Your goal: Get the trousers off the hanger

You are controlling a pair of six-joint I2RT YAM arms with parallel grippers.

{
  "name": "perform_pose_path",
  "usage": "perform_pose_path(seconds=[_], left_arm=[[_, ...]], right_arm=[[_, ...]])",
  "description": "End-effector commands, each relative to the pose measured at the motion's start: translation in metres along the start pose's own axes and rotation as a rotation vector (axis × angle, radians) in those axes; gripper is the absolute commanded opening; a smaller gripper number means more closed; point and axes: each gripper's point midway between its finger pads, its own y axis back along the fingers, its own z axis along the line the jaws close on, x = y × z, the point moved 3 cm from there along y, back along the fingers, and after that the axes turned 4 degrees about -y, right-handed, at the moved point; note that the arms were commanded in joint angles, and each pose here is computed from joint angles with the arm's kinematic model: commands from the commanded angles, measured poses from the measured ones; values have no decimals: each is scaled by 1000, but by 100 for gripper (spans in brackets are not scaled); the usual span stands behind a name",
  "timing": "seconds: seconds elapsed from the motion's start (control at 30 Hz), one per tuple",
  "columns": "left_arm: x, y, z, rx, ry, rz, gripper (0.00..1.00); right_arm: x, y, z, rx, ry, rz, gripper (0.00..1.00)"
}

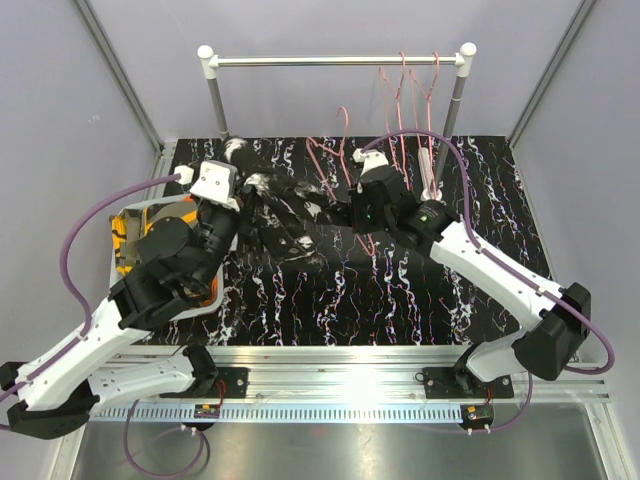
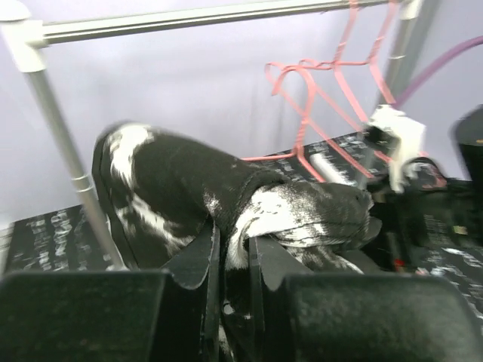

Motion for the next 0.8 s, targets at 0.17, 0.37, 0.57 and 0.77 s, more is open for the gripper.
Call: perform_pose_path(seconds=[0.17, 0.37, 0.57, 0.77], left_arm=[[-89, 40, 97, -474, 59, -175, 0], [-84, 50, 104, -476, 48, -176, 0], [-71, 45, 105, -528, 20, -122, 0], [-69, 52, 121, -644, 73, -97, 0]], right_arm=[[5, 0, -32, 107, 15, 2, 0], [-16, 21, -5, -202, -104, -5, 0], [-27, 60, 40, -612, -172, 63, 0], [-34, 56, 12, -398, -142, 11, 0]])
